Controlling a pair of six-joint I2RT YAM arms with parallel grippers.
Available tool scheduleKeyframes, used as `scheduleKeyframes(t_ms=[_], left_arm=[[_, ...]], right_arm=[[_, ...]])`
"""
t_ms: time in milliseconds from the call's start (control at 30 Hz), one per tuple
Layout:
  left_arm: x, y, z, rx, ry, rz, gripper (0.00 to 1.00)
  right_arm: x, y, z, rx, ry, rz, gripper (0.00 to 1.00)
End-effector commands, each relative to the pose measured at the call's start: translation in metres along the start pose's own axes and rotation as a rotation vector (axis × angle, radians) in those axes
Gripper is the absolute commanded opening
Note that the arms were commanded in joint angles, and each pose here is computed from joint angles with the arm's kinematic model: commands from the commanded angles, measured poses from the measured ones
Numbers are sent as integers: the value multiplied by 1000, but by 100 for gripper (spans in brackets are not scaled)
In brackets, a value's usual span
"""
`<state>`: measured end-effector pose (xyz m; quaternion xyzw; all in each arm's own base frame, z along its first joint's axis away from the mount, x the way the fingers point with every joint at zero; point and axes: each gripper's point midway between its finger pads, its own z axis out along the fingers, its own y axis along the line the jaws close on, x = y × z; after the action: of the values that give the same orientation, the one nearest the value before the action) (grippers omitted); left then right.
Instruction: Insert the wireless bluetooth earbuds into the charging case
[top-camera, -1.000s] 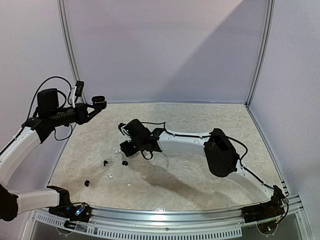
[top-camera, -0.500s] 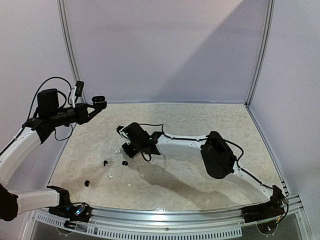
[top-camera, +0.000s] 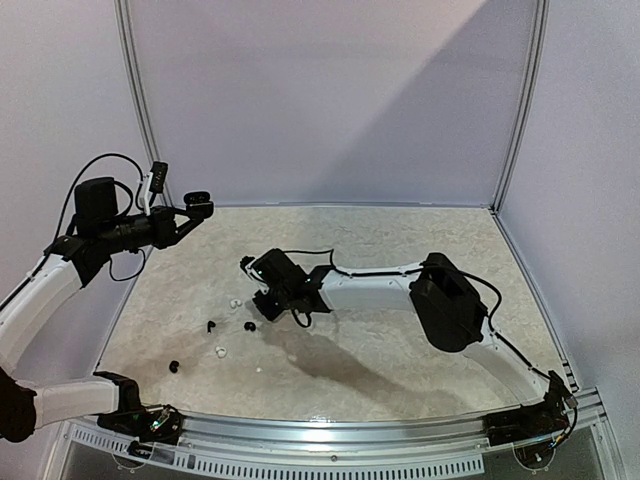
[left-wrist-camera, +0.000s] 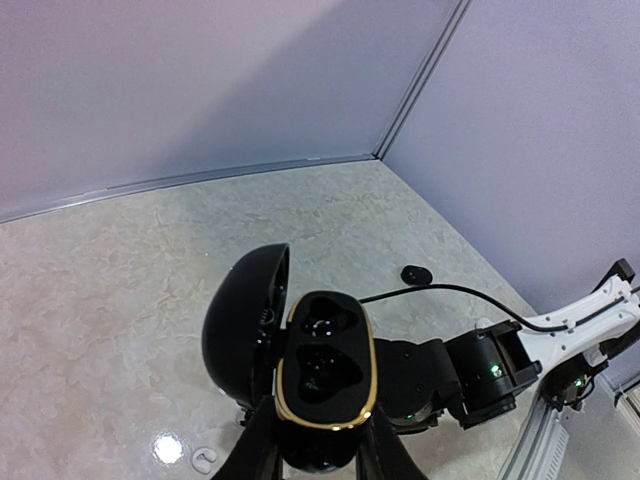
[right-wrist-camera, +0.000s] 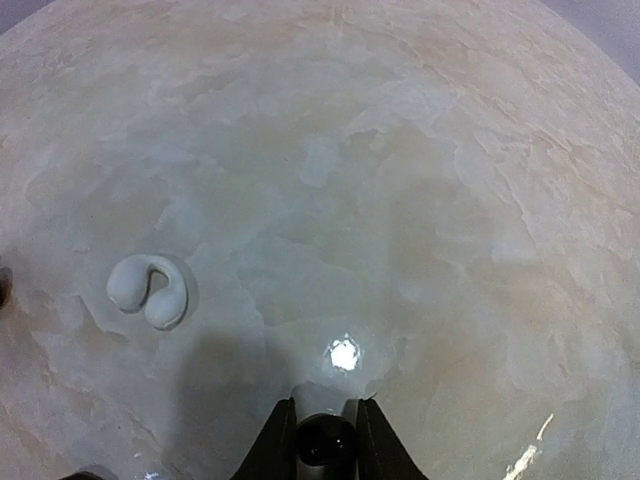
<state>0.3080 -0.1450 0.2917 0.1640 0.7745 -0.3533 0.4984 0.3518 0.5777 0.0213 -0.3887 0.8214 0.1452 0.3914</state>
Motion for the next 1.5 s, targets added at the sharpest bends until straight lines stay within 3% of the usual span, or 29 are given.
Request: scheduleKeyframes(t_ms=[0,233,400,800,967,1267,1467], left_arm=[[0,0,-2,7,-10,21,0],[0,-2,-1,18,-7,30,0],[1,-4,-1,36,-4,42,0],[11,-21,2,145,33,103,0],[14,-24,4,170,37,102,0],[17,-26,5,183,42,108,0],[18,-26,4,181,43,114,0]], right_arm=[[31,-13,-17,54,114,-26,19],[74,-34,-55,123,248,-18,15],[136,-51,-93,176,407,19,15],[206,-54,-173,165,606,243,20],[204,-49,-189,138,673,261,28],[172,-43,-188,17,771,230,56],[165,-63,-184,43,863,107,62]])
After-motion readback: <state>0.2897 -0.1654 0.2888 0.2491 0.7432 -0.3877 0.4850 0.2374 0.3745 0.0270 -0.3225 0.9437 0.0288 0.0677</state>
